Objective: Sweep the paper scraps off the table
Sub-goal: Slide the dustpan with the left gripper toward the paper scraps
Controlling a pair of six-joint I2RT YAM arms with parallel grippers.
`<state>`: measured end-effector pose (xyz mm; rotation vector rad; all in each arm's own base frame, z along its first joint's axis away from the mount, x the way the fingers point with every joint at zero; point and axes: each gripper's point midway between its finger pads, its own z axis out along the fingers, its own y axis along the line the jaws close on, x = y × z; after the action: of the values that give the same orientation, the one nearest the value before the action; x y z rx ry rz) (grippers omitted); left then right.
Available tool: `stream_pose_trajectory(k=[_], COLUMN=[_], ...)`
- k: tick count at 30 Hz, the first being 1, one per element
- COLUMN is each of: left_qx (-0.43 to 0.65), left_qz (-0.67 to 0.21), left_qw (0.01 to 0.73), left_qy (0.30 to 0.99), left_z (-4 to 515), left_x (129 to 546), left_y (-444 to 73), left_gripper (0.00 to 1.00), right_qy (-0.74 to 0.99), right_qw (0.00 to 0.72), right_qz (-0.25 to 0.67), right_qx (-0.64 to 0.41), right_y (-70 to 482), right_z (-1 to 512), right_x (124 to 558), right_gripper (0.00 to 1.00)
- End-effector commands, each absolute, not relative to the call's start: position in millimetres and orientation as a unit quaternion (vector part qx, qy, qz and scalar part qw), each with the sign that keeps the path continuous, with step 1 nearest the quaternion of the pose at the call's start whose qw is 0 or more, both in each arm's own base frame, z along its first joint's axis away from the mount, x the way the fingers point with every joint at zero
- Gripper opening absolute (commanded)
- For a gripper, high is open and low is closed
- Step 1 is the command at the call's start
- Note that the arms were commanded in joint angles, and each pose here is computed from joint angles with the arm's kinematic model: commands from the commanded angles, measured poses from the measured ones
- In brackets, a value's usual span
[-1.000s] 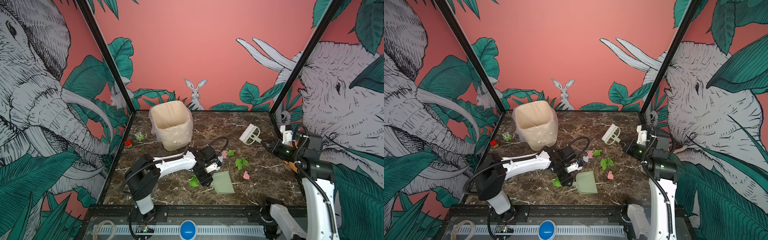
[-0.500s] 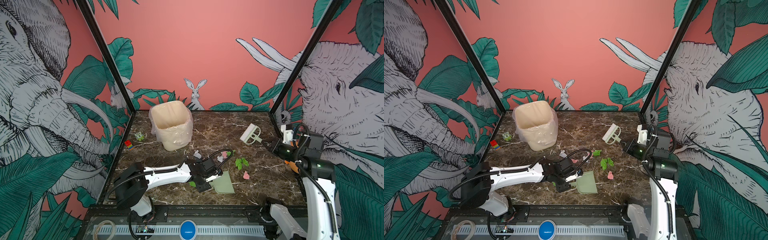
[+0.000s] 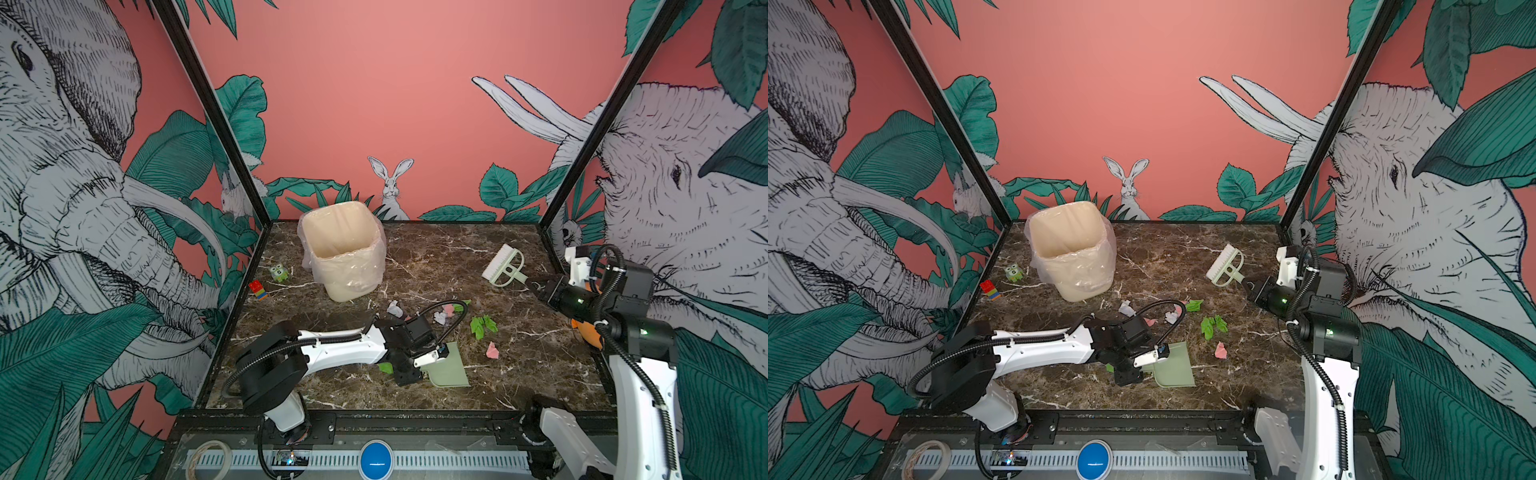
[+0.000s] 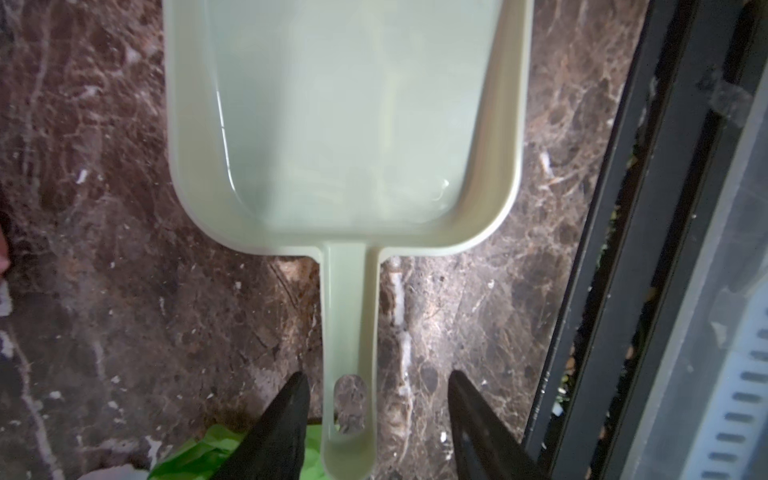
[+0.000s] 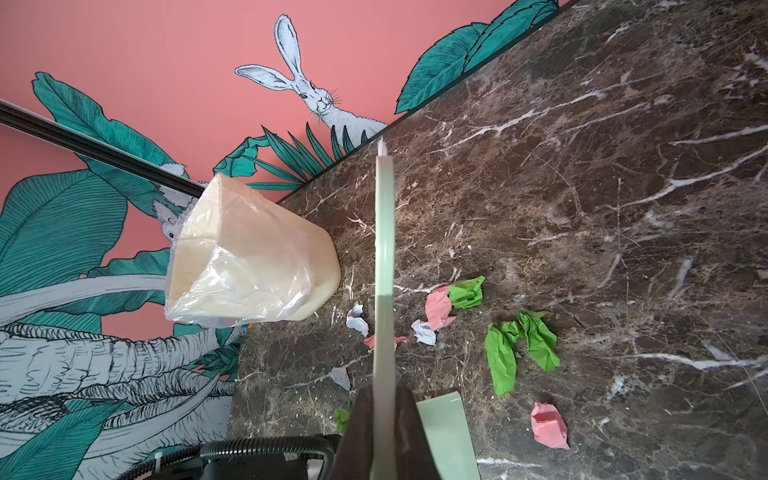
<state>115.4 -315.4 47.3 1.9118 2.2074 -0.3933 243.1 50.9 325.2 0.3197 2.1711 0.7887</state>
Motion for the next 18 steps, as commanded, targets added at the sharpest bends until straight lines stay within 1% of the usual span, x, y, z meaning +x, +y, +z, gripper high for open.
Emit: stream_pose_trajectory(k=[1, 7, 18], left_qx=[0.656, 0.649, 0.638], left_qz=[-0.137, -0.108, -0.116], left_qw=[0.088, 0.099, 0.1], left_qy=[0.737, 0.747, 0.755], left_z=[50.3, 45.2, 39.8], left_x=[115.0, 126.6, 126.0], left_y=[-316.5, -315.9, -319.5], left_gripper=[0.55, 0.54, 0.49], right_qy=[0.85, 0.85, 0.849], right_qw=[0.411, 0.409, 0.408], right_qz=[0.307, 0.31, 0.313], right_qx=[0.117, 0.12, 0.122], right_y=[50.4, 51.0, 50.9], right_z=[334.3, 329.7, 329.5], right_x=[241.4, 239.2, 242.6], right_gripper=[0.0, 0.0, 0.0])
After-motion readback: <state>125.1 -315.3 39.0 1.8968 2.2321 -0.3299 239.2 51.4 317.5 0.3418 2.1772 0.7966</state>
